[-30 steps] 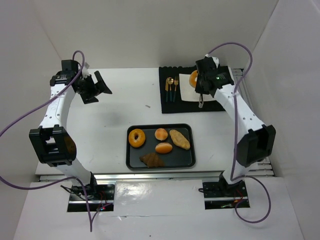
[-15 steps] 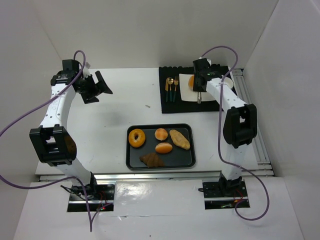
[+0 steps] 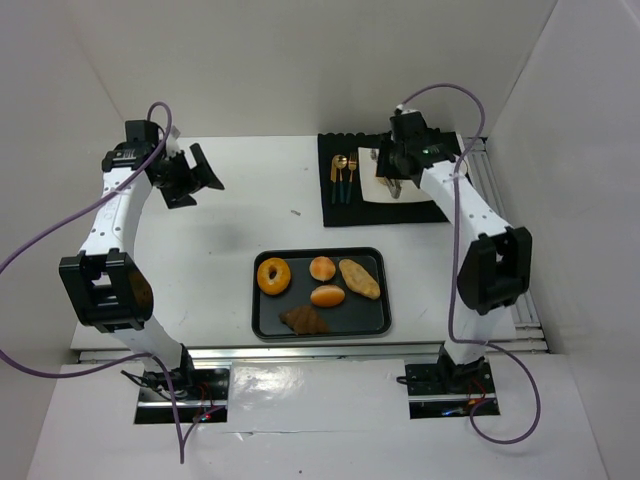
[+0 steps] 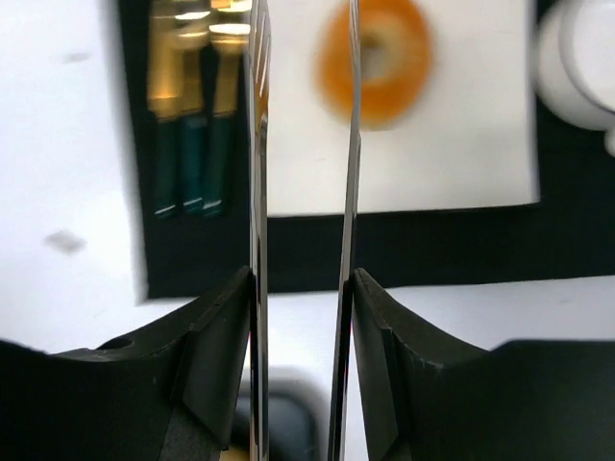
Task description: Place the bread
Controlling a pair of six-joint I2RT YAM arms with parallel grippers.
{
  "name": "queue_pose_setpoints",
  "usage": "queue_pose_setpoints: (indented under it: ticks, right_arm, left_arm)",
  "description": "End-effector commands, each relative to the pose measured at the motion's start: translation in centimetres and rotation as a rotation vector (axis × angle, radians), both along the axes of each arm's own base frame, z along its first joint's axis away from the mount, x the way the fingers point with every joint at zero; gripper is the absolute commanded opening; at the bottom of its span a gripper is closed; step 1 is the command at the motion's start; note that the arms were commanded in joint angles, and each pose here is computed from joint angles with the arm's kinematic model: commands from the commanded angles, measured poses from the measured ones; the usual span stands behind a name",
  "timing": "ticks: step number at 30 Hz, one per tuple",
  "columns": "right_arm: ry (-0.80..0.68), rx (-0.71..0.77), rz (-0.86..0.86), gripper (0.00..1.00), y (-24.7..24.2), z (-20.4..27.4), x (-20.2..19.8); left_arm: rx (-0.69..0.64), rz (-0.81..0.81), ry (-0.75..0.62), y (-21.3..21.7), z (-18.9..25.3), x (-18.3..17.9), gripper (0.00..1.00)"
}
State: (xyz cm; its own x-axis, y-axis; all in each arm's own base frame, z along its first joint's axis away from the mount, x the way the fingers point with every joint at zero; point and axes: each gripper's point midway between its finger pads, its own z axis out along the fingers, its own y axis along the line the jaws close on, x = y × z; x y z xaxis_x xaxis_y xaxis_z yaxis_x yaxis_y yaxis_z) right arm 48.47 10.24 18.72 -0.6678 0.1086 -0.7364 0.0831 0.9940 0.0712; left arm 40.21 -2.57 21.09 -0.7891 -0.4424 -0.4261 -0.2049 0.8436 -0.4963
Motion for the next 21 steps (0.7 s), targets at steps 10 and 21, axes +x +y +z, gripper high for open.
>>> queue_pose_setpoints:
  ticks: [10, 21]
  right_arm:
    - [0.149, 0.368, 0.693, 0.51, 22.1, 0.9, -18.1]
    - [0.331, 0.408, 0.678, 0.59, 21.2, -1.9, -24.8]
  left_arm:
    - [0.057, 0.046, 0.019, 0.9, -0.4, -1.0, 0.99]
    - [0.035, 0.041, 0.01, 0.5, -0.2, -0.9, 0.99]
